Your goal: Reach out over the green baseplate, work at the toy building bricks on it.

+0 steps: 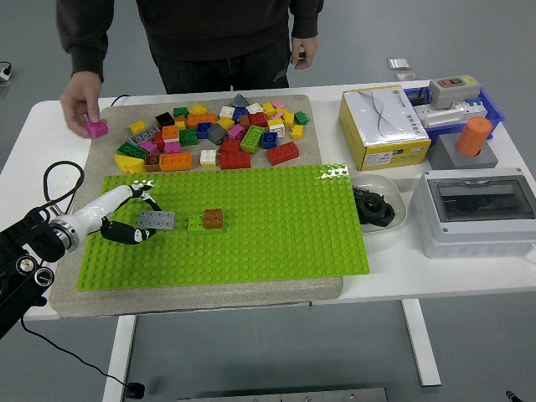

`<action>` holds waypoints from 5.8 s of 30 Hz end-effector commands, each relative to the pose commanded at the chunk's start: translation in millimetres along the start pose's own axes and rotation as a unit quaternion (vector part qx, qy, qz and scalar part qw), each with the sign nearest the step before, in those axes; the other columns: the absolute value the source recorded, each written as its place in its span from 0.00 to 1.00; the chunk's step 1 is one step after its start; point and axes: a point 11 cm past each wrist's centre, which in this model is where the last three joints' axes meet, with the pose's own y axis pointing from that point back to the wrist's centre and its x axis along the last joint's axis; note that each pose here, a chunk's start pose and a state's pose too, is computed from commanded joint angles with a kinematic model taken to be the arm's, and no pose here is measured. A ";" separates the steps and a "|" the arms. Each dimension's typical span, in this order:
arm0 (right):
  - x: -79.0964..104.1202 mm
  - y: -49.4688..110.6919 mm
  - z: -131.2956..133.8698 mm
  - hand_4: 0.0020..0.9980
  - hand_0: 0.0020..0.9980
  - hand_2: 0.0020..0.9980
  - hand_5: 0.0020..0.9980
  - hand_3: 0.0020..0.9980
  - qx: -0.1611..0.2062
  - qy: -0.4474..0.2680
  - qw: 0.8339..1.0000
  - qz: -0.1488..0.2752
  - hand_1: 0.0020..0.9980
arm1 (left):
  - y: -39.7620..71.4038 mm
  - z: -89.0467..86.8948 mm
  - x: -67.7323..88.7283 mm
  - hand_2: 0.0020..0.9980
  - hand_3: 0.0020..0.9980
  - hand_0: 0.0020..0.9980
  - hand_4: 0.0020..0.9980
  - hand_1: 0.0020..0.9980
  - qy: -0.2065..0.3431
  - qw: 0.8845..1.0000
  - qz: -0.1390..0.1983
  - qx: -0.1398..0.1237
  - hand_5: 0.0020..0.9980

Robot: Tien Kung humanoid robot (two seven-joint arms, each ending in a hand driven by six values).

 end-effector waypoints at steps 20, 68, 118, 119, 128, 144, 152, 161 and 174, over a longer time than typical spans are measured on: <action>0.8 0.2 2.6 0.76 0.71 0.70 0.76 0.68 -0.002 0.002 1.000 0.000 0.59 | -4.0 4.7 -6.2 1.00 0.47 1.00 0.70 1.00 0.010 1.000 -0.009 -0.003 0.00; 1.0 -0.2 -3.6 0.76 0.71 0.70 0.75 0.68 0.005 -0.004 1.000 0.001 0.58 | -12.6 -1.8 -11.8 1.00 0.53 1.00 0.46 1.00 0.022 1.000 -0.010 0.009 0.00; 1.9 -0.5 -7.6 0.76 0.71 0.70 0.74 0.68 0.009 -0.010 1.000 0.003 0.58 | -12.5 -1.7 -9.7 1.00 0.91 1.00 0.84 1.00 0.012 0.999 -0.024 0.017 0.00; 2.0 -0.5 -7.5 0.76 0.71 0.70 0.74 0.68 0.009 -0.010 1.000 0.003 0.58 | -12.3 -1.7 -9.8 1.00 0.91 1.00 0.84 1.00 0.012 0.999 -0.025 0.017 0.00; 2.5 -0.4 -6.2 0.75 0.71 0.70 0.73 0.68 0.008 -0.010 1.000 0.003 0.58 | -1.8 8.0 13.7 1.00 0.84 1.00 0.88 1.00 -0.010 1.000 -0.012 0.008 0.00; 2.7 -0.4 -5.5 0.75 0.71 0.70 0.73 0.68 0.007 -0.012 1.000 0.004 0.58 | 15.0 25.8 45.9 1.00 0.60 1.00 0.85 1.00 -0.072 0.992 0.068 -0.074 1.00; 3.1 -0.3 -4.4 0.75 0.71 0.70 0.73 0.68 0.006 -0.013 1.000 0.004 0.58 | 20.6 33.2 45.2 1.00 0.59 1.00 0.79 1.00 -0.107 0.986 0.101 -0.084 1.00; 2.1 -0.2 -3.7 0.75 0.71 0.70 0.73 0.68 0.006 -0.013 1.000 0.003 0.59 | 11.7 19.6 14.0 1.00 0.60 1.00 0.78 1.00 -0.162 0.980 0.094 -0.068 1.00; 2.1 -0.1 -1.7 0.75 0.71 0.70 0.73 0.68 0.004 -0.013 1.000 0.003 0.58 | 11.6 7.5 -5.7 1.00 0.60 1.00 0.78 1.00 -0.169 0.981 0.076 -0.057 1.00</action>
